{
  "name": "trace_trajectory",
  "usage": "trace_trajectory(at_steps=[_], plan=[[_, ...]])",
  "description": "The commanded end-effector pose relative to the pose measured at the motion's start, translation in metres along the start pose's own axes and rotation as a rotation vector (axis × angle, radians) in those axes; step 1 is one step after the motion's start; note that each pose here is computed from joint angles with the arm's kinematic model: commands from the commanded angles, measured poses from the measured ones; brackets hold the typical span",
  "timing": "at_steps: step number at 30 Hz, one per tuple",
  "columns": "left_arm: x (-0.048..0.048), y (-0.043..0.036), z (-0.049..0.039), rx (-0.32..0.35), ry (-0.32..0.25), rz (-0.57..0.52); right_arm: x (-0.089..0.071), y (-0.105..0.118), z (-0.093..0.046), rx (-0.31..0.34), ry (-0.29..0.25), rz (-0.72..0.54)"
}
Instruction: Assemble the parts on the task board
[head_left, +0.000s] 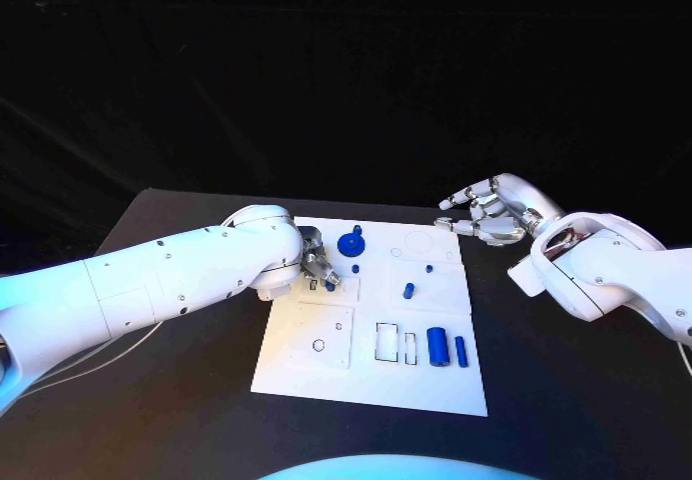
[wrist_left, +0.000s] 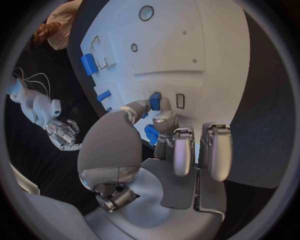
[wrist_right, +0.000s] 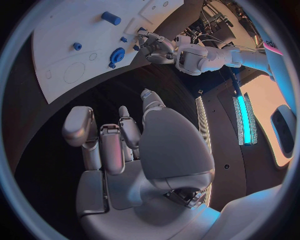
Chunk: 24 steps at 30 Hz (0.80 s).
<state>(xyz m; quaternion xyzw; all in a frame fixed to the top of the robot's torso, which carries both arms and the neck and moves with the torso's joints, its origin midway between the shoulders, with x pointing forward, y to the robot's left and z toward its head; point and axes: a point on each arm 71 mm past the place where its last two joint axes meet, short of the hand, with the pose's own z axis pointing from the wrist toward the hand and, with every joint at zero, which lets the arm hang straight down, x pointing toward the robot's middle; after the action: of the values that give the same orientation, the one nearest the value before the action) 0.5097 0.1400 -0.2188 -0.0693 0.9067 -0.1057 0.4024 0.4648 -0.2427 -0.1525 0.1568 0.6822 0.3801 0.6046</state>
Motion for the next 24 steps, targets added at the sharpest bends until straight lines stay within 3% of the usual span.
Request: trace_trajectory(at_steps=[1,24], plan=[[0.0051,-0.0006,0.0008,-0.013,0.032,0.024,0.0012,0.0008,-0.0004,-0.009,0.011,-0.008],[0.0039,0.0014,0.0013,-0.032,0.021,0.019,0.0006,0.0004,-0.0003,-0.01,0.009,-0.009]])
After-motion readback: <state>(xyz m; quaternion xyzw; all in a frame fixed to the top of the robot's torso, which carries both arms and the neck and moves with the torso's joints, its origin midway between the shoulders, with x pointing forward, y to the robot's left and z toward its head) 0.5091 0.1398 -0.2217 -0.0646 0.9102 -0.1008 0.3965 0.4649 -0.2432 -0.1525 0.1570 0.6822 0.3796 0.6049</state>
